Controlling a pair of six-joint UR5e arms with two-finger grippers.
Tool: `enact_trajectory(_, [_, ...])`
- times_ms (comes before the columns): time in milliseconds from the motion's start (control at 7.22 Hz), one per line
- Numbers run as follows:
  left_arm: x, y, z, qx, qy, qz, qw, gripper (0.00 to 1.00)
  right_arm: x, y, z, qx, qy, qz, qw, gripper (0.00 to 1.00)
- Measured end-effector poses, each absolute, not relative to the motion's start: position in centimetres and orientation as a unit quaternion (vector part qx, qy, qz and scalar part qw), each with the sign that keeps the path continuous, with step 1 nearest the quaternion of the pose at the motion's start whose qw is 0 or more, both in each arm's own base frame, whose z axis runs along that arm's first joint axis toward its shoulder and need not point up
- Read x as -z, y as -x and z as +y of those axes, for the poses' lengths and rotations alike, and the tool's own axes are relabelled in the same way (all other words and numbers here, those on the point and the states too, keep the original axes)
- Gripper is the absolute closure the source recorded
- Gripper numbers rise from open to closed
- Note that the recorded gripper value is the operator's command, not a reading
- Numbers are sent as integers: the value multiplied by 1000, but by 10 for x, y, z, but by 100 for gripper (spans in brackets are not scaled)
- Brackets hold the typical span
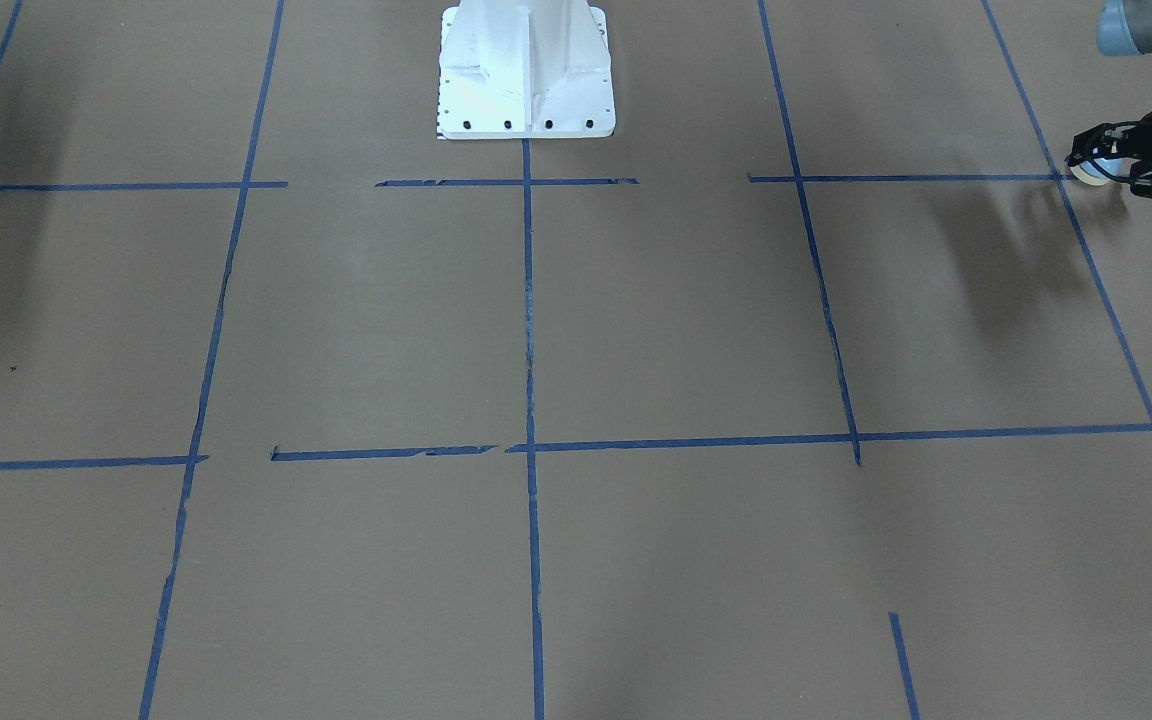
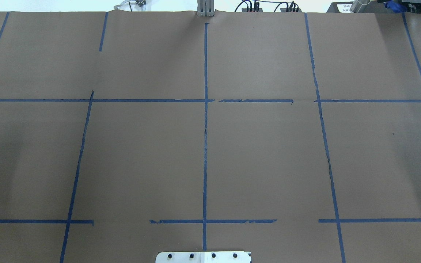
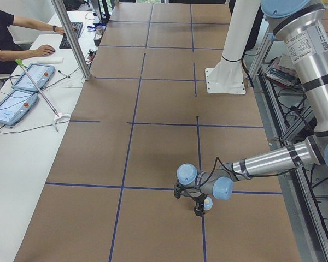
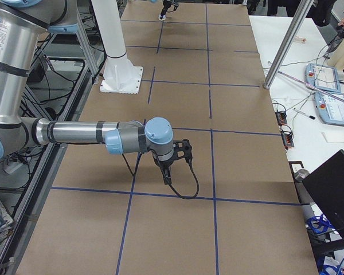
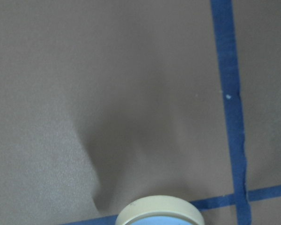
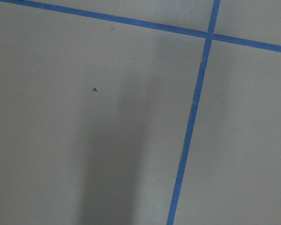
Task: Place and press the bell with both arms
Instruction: 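Carry the held bell with the left gripper toward the table center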
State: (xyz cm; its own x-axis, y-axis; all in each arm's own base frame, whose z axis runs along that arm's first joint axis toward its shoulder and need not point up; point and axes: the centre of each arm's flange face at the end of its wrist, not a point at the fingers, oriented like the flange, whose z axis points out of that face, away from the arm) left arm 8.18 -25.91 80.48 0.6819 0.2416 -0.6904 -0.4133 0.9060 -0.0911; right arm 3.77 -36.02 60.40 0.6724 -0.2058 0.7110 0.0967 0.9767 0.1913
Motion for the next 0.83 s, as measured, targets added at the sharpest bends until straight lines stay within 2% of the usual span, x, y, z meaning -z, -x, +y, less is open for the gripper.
enact_trajectory(554, [-807, -84, -256, -184, 125, 357, 907, 2, -602, -38, -360, 83, -70, -396, 912, 0])
enact_trajectory(692, [-806, -86, -256, -185, 127, 362, 905, 8, -601, -38, -360, 83, -70, -396, 912, 0])
enact_trajectory(831, [-805, -87, -256, -187, 129, 367, 902, 45, -601, -38, -360, 83, -70, -396, 912, 0])
